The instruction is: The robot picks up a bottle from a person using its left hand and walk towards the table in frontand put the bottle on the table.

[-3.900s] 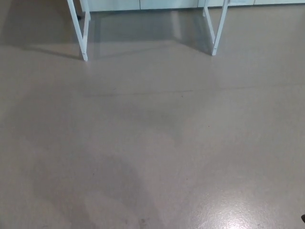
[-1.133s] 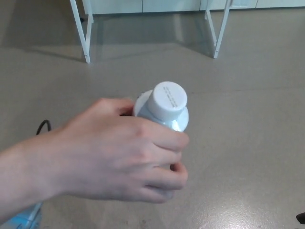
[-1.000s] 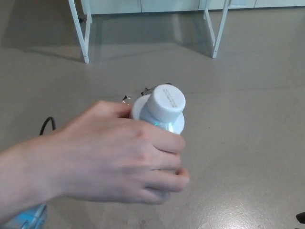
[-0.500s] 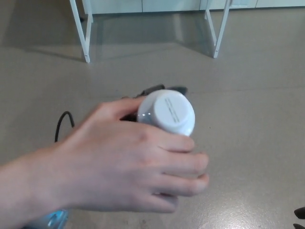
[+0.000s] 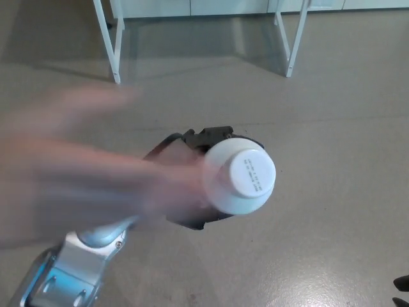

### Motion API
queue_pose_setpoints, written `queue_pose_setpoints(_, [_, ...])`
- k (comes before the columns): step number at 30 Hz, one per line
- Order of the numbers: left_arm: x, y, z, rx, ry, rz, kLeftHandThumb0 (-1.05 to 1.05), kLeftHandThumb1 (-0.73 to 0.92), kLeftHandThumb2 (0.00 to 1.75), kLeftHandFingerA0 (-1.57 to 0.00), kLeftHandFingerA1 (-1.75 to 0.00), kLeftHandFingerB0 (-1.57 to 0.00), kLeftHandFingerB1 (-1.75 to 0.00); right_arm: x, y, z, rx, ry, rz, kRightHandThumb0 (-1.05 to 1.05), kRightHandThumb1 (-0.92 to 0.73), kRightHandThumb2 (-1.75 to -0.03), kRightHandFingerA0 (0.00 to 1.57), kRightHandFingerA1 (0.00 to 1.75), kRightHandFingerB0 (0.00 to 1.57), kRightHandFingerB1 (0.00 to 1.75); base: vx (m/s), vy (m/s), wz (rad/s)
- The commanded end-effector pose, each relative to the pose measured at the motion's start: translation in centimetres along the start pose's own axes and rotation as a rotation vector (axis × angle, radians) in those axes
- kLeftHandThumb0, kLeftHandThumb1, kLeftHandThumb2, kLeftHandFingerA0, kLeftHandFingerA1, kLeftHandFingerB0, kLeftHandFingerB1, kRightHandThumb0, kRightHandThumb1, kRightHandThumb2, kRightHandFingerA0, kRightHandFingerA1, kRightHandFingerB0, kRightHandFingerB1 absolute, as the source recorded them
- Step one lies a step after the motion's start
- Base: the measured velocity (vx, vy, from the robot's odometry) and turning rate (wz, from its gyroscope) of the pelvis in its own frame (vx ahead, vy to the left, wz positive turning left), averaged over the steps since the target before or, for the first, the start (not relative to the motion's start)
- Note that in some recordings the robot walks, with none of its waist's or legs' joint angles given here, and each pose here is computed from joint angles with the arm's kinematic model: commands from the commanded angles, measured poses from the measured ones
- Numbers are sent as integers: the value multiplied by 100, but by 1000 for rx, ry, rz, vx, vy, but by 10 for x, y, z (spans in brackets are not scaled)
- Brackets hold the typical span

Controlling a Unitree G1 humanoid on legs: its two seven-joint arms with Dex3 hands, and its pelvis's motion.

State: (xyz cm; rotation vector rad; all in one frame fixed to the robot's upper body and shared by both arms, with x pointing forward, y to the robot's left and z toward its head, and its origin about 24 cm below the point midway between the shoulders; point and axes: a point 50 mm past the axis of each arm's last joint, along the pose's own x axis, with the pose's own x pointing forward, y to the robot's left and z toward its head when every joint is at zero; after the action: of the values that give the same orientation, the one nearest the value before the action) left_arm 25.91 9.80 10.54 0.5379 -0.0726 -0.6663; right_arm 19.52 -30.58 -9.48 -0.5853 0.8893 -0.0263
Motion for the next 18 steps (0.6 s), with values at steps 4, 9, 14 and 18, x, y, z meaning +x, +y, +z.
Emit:
queue_pose_setpoints(4, [0, 3, 2, 17, 7, 24, -14, 80, 69, -116, -82, -85, -50, 0, -7, -1, -2, 10, -11, -43, -68, -60, 56, 42, 48, 37, 0, 0, 0])
queue_pose_setpoints(9, [0, 3, 2, 17, 8, 24, -14, 80, 69, -116, -82, -85, -50, 0, -7, -1, -1, 10, -11, -43, -68, -60, 56, 42, 48, 37, 0, 0, -7])
queue_pose_setpoints(14, [0, 3, 2, 17, 8, 24, -14, 80, 69, -116, -82, -85, -50, 0, -7, -1, -1, 10, -10, -43, -68, -60, 56, 42, 48, 37, 0, 0, 9])
queue_pose_setpoints(18, [0, 3, 2, 17, 8, 24, -14, 80, 69, -116, -82, -85, -50, 0, -7, -1, -1, 10, -10, -43, -68, -60, 56, 42, 48, 37, 73, 103, -12])
